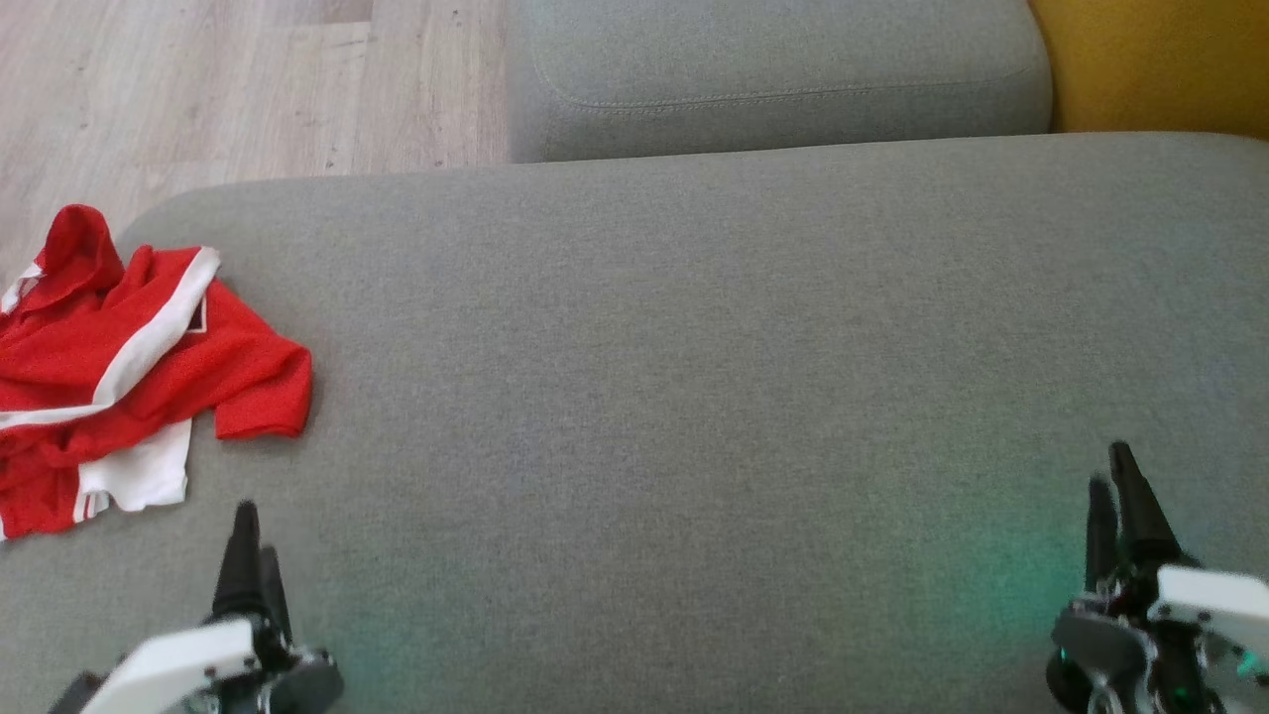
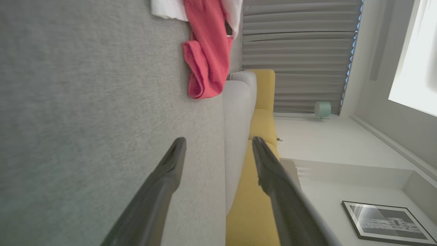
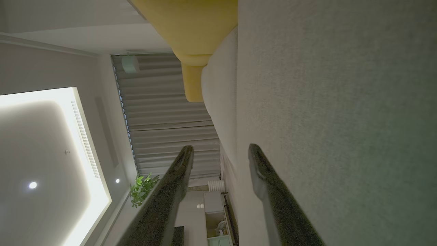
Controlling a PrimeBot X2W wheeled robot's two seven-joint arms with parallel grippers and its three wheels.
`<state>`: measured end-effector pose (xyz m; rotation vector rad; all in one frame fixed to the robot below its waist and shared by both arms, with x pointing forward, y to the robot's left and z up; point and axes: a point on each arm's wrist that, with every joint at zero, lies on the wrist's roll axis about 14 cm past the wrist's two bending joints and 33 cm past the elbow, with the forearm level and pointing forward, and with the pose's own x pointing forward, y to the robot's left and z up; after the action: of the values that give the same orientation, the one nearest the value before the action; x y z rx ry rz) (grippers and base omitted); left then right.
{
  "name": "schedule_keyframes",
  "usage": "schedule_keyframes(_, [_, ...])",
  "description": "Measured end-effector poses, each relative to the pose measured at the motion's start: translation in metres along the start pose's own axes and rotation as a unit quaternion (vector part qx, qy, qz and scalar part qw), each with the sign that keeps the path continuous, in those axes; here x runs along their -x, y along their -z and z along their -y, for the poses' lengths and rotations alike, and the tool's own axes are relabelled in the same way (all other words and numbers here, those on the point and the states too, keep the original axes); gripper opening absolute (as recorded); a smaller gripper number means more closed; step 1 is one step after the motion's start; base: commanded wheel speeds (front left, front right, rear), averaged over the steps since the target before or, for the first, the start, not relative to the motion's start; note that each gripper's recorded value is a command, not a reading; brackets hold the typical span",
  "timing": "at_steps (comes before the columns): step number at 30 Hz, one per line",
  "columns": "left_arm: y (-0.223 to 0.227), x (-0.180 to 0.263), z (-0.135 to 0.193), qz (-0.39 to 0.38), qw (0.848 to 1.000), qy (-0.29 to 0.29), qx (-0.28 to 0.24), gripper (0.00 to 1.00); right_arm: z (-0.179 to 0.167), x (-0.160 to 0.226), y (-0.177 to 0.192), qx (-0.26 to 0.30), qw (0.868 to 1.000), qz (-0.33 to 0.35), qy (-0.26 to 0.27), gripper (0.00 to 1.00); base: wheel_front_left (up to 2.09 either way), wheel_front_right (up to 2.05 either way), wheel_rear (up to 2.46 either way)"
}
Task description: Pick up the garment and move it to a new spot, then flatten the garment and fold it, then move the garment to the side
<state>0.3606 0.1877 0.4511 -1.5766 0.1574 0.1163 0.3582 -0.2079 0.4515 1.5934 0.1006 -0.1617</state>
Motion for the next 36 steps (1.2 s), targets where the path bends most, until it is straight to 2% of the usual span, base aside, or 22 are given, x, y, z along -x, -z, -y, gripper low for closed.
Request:
schedule_keyframes(13, [0.006, 0.003, 0.001, -0.001, 1.0, 0.003, -0.004, 1.0, -0.006, 0.001, 0.006, 0.004, 1.0, -0.001, -0.011, 1.0, 0.0, 0.0, 0.0])
schedule_keyframes(17, [0.005, 0.003, 0.005, 0.004, 1.0, 0.008, -0.021, 1.0, -0.01, 0.0, 0.008, 0.018, 1.0, -0.002, -0.016, 1.0, 0.0, 0.0, 0.0])
schedule_keyframes(27, [0.007, 0.003, 0.022, 0.007, 0.993, 0.032, -0.11, 1.0, -0.019, 0.0, 0.012, 0.09, 0.996, -0.002, -0.029, 1.0, 0.0, 0.0, 0.0])
schedule_keyframes(36, [0.015, 0.003, 0.03, 0.002, 0.979, 0.046, -0.197, 1.0, -0.032, -0.001, 0.015, 0.18, 0.982, -0.005, -0.048, 1.0, 0.0, 0.0, 0.0])
